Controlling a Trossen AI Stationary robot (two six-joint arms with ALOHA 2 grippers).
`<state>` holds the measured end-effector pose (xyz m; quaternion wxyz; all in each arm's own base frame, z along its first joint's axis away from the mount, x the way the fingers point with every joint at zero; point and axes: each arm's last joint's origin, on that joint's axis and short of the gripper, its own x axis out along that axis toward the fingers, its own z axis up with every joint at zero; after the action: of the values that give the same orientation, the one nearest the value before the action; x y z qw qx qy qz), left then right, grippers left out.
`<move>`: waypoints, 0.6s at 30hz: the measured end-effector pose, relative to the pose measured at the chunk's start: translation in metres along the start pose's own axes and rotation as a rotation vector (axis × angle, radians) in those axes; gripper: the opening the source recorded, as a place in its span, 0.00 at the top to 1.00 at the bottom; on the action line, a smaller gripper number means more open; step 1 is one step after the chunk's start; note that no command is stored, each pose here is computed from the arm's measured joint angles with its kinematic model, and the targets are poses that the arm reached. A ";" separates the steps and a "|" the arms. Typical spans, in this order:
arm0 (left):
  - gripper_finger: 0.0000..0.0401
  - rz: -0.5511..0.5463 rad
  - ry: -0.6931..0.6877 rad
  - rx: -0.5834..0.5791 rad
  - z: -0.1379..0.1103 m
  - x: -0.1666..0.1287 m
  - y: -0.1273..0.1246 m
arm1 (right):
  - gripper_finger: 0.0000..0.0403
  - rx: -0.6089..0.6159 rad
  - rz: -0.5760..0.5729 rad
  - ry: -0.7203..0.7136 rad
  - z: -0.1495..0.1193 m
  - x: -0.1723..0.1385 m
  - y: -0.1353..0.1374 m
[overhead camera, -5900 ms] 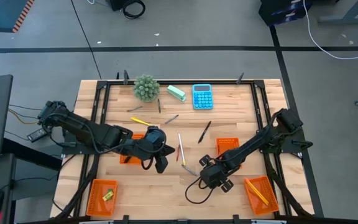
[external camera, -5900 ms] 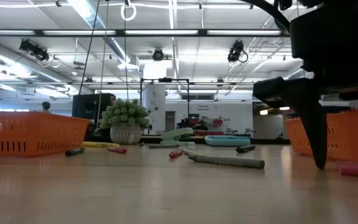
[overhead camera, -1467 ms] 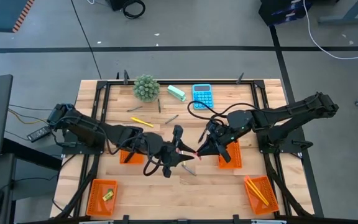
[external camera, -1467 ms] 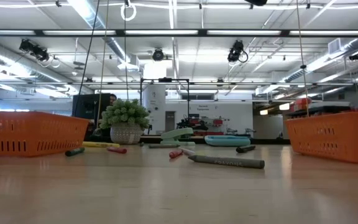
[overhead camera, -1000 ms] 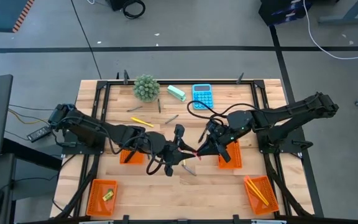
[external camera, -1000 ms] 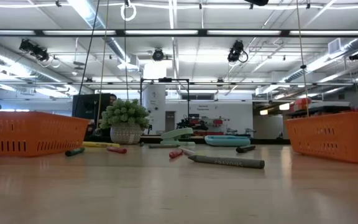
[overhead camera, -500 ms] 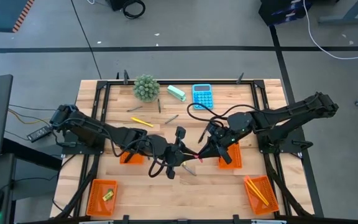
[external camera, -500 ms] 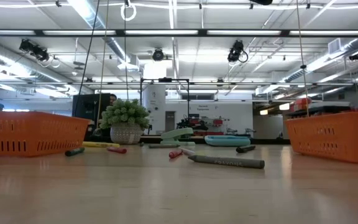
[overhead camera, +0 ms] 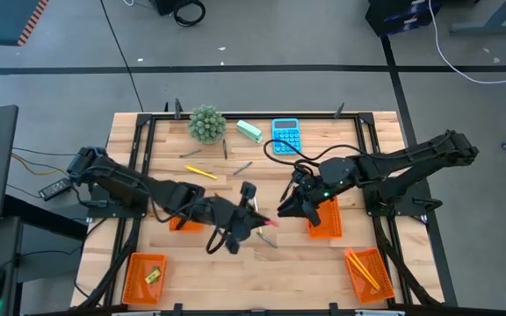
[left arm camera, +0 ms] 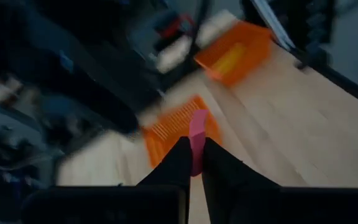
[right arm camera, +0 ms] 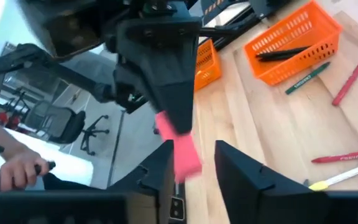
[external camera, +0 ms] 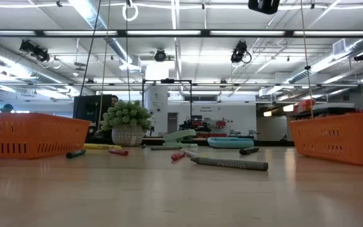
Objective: Sort crayons/erasers/pens/pencils in bins
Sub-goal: Put the pink eraser into the bottom left orange basket
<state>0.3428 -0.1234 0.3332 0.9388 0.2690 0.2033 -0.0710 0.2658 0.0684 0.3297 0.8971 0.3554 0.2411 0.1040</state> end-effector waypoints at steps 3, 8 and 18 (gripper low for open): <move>0.93 -0.045 0.058 -0.021 -0.002 -0.010 -0.007 | 0.65 0.008 0.005 0.006 0.000 0.000 0.000; 0.91 -0.108 0.177 -0.121 -0.008 -0.027 -0.022 | 0.63 0.020 0.013 0.021 -0.001 0.000 0.000; 0.93 -0.302 0.581 -0.414 -0.027 -0.082 -0.071 | 0.63 0.017 -0.002 0.010 -0.001 0.000 0.000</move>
<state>0.2417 -0.1668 0.3135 0.8555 0.0499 0.5081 -0.0865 0.2653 0.0686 0.3288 0.8928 0.3624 0.2468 0.1030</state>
